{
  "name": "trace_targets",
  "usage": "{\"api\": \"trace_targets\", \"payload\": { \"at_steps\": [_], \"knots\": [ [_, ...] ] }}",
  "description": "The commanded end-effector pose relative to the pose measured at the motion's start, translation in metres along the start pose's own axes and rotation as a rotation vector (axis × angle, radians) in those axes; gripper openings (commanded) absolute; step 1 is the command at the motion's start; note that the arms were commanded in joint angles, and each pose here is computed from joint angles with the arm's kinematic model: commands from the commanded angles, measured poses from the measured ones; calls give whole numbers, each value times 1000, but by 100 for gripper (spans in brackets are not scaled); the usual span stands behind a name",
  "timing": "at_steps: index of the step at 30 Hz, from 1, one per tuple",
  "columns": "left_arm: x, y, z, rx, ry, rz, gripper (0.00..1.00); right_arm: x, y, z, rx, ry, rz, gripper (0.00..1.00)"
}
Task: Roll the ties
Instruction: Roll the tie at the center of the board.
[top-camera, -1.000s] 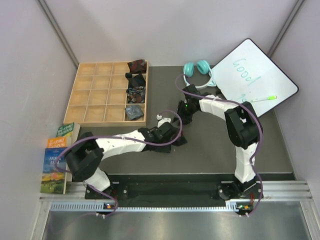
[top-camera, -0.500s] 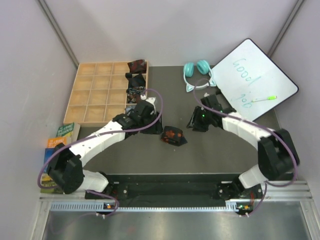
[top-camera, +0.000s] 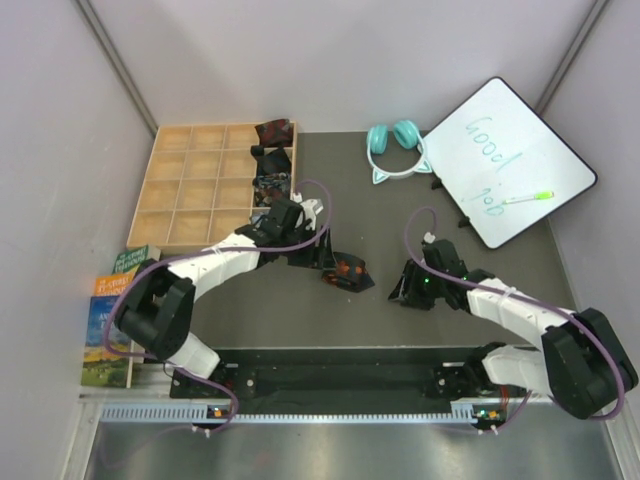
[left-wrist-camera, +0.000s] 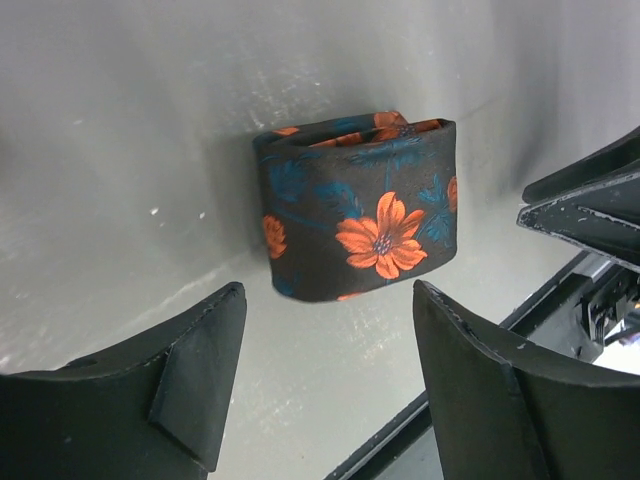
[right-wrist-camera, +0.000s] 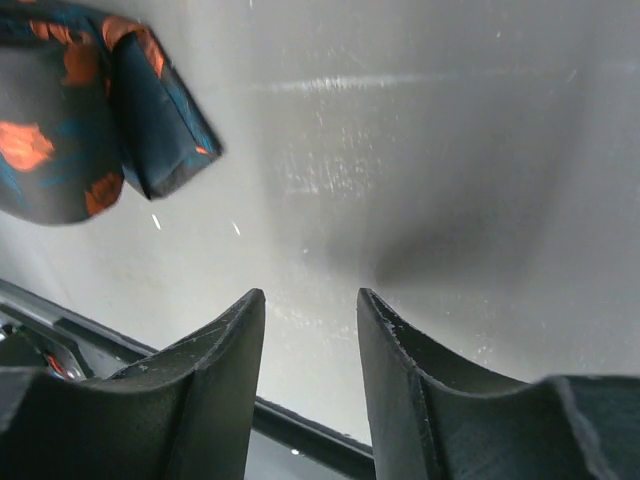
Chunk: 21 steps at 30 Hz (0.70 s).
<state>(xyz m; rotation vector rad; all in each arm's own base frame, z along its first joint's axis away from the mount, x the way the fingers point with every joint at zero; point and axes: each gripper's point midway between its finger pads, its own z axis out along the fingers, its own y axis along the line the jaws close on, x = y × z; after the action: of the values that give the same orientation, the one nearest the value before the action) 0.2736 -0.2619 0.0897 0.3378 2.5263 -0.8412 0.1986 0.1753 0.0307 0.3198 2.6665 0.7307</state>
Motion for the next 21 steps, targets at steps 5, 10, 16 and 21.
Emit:
{"api": "trace_targets", "payload": {
  "at_steps": [5, 10, 16, 21],
  "knots": [
    [-2, 3, 26, 57, -8, 32, 73, -15, 18, -3, -134, -97, -67, 45],
    [2, 12, 40, 35, 11, 20, 72, -13, 18, -3, -143, -100, -68, 45],
    [16, 9, 46, 80, 33, -25, 69, -14, 18, -1, -145, -99, -78, 46],
    [25, 12, 52, 99, 24, -73, 68, -14, 18, 0, -147, -97, -81, 47]
  ]
}}
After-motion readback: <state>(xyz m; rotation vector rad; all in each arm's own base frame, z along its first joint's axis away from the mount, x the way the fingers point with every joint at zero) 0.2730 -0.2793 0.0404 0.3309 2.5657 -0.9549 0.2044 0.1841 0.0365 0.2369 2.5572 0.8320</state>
